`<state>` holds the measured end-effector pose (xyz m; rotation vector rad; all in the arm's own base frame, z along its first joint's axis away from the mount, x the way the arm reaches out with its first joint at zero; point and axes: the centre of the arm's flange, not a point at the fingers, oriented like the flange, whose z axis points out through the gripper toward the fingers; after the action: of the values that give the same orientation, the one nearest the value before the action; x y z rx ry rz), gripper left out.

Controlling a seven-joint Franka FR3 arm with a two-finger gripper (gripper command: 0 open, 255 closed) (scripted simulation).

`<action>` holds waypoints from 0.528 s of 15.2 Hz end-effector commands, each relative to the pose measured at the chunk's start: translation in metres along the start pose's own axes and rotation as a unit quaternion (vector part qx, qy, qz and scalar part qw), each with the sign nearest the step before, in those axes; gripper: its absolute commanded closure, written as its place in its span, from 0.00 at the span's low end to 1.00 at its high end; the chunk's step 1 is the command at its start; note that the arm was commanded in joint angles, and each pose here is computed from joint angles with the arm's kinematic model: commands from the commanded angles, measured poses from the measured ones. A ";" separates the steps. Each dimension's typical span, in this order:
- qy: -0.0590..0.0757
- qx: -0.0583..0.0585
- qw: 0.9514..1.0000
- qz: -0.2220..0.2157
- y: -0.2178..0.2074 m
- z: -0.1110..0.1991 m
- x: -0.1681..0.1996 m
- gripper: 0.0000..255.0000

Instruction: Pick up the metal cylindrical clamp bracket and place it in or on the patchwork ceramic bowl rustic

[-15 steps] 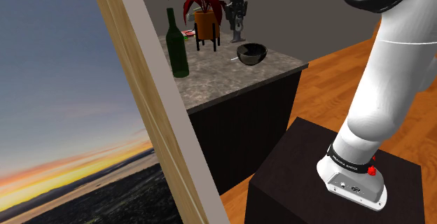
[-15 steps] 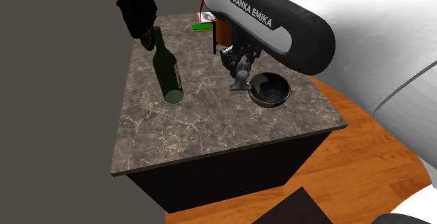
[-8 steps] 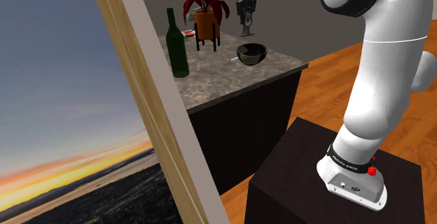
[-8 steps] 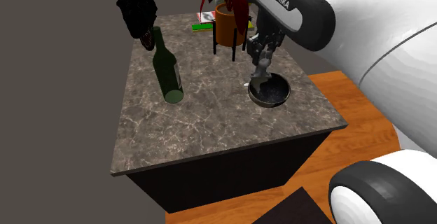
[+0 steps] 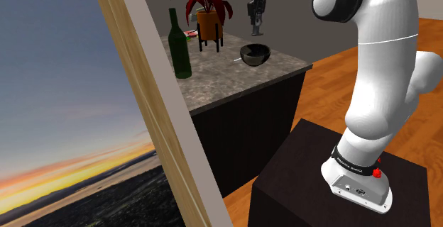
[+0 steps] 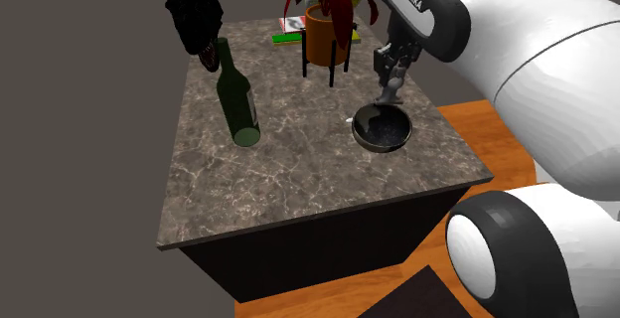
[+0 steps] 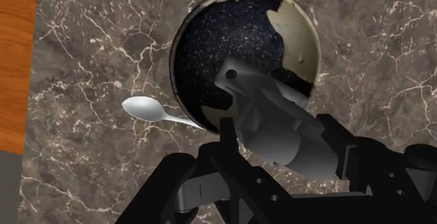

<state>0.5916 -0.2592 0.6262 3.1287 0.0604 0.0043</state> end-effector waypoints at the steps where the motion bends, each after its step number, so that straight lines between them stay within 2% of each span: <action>1: 0.000 0.000 1.000 0.000 0.001 0.011 0.000 1.00; 8: 0.000 0.000 1.000 0.000 0.001 0.048 0.000 1.00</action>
<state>0.5917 -0.2591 0.5831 3.1287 0.0613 0.0041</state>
